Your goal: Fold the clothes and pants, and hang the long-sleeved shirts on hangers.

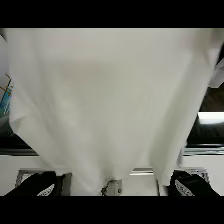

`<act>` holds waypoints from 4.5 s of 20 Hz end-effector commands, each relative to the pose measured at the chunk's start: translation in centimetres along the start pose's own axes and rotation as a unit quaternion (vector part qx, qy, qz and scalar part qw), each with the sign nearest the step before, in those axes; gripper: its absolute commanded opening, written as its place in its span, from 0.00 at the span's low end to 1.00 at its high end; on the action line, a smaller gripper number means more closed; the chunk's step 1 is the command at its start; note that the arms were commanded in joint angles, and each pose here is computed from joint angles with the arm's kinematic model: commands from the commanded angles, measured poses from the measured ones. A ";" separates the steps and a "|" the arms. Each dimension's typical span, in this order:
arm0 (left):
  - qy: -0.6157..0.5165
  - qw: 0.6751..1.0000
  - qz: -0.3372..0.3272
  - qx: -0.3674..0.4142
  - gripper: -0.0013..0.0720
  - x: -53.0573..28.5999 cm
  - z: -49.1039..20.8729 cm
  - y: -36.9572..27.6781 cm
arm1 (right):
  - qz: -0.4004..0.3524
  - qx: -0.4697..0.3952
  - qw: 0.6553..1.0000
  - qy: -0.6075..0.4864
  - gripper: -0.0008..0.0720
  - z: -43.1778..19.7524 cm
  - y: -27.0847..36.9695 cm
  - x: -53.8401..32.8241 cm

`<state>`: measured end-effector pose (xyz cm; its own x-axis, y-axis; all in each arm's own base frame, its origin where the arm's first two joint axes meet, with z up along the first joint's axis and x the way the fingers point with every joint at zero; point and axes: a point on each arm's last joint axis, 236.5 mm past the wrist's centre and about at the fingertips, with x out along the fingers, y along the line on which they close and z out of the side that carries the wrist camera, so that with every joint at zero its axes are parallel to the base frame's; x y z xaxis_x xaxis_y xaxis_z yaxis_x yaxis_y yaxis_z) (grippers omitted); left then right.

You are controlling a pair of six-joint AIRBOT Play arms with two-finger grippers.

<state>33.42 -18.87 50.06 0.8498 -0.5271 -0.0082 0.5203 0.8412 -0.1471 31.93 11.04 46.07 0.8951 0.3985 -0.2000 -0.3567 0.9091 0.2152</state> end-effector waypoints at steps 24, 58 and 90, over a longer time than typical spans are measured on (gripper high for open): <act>0.562 0.813 -0.021 -0.148 0.04 -4.5 -56.6 -8.3 | -0.141 0.002 0.890 0.433 0.80 -37.1 -14.0 6.6; 0.531 0.835 -0.039 -0.141 0.04 -5.0 -52.7 -8.4 | -0.312 -0.129 0.768 0.544 0.80 -52.8 -4.3 3.9; 0.591 0.803 -0.080 -0.005 0.76 -3.1 -51.9 -14.8 | -0.156 0.050 0.832 0.530 0.06 -40.7 -3.9 0.6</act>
<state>20.13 -35.34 3.59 0.0741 -0.4816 -0.8733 0.5893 0.7276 -0.3513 23.02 12.61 5.87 0.1725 0.0671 -0.9827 -0.0939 0.9943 0.0514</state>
